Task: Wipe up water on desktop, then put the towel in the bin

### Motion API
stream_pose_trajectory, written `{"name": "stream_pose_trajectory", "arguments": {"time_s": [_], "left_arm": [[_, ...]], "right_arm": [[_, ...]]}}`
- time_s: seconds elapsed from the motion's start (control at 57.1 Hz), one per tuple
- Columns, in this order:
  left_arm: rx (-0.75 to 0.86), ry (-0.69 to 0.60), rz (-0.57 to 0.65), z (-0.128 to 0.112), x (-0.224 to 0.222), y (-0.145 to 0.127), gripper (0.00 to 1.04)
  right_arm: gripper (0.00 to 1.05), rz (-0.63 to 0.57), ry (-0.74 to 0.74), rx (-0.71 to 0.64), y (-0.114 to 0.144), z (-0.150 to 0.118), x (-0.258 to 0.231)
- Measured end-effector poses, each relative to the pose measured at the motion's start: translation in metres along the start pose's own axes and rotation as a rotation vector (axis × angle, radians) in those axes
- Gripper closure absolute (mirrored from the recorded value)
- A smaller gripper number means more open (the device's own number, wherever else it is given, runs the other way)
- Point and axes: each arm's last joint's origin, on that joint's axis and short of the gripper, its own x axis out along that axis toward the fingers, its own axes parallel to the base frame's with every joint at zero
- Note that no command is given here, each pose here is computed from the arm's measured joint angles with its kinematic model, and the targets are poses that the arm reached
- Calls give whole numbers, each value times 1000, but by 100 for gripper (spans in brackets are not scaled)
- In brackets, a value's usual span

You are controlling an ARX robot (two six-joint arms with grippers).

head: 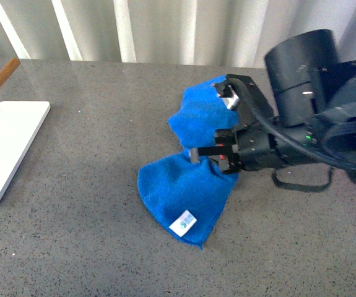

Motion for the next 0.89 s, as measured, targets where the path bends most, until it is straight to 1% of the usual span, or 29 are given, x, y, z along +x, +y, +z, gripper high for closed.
{"name": "stream_pose_trajectory", "arguments": {"time_s": [0.123,0.21,0.368,0.49,0.631,0.666,0.771,0.806,0.893], "left_arm": [[0,0,0,0,0,0,7],[0,0,0,0,0,0,7],[0,0,0,0,0,0,7],[0,0,0,0,0,0,7],[0,0,0,0,0,0,7],[0,0,0,0,0,0,7],[0,0,0,0,0,0,7],[0,0,0,0,0,0,7],[0,0,0,0,0,0,7]], "right_arm": [[101,-29,-18,33,-15,-10,-38],[101,-54,-43,33,-25,-10,-60],[101,-116,-115,7,-43,4,-92],[101,-148,-160,-11,-51,17,-108],[101,-159,-214,-41,-52,40,-120],[101,-158,-241,-54,-50,52,-124],[101,-166,-292,-87,-46,77,-133],[101,-182,-318,-106,-43,92,-138],[101,-236,-367,-125,-43,114,-151]]}}
